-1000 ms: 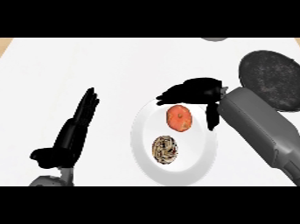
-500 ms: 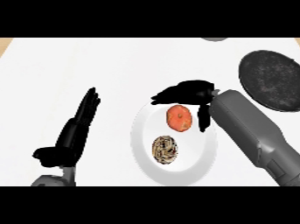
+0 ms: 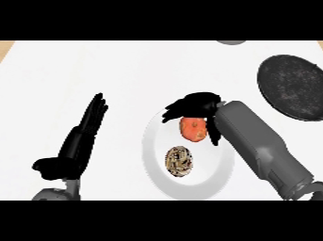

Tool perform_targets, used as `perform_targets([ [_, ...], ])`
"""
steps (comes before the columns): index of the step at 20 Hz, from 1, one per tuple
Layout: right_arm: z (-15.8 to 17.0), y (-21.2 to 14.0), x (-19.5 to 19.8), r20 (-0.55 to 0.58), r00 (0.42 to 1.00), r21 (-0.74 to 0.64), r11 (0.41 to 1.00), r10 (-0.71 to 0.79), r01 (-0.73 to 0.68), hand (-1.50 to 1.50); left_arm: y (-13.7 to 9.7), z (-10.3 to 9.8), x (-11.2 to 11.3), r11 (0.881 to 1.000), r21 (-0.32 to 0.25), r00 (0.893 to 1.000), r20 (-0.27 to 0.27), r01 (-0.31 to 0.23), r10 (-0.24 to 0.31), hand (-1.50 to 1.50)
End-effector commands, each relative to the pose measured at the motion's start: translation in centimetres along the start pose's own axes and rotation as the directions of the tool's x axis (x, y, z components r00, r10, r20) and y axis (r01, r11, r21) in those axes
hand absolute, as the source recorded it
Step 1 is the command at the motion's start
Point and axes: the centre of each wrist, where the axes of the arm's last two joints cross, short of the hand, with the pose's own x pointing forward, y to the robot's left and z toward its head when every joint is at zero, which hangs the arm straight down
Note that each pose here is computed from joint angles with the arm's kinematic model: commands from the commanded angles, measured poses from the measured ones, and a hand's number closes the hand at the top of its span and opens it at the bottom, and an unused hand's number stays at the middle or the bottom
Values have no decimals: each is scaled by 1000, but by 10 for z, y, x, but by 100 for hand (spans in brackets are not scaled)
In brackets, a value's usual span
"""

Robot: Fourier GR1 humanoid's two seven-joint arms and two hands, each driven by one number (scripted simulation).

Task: Pick the squash from the plate and place it in the pan

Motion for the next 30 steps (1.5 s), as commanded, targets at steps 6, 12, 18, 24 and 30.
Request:
perform_targets([
  [6,-22,8,5,67,988,30,989,141,-143,150,8,10,-8,1000,2,1000,-1,-13,13,0],
  [12,-16,19,-3,83,985,-72,987,149,-144,150,13,0,-2,1000,3,1000,-2,-2,2,0],
  [18,20,-3,-18,77,983,-313,940,169,-137,150,-4,13,-6,1000,1,1000,-2,-9,9,0],
  [24,88,59,-55,-427,880,-477,879,-209,-23,150,21,18,-19,992,128,998,-60,19,-11,0],
  [30,110,17,-37,-441,865,-723,665,-237,-187,150,32,30,-23,987,156,998,-63,31,-22,0],
])
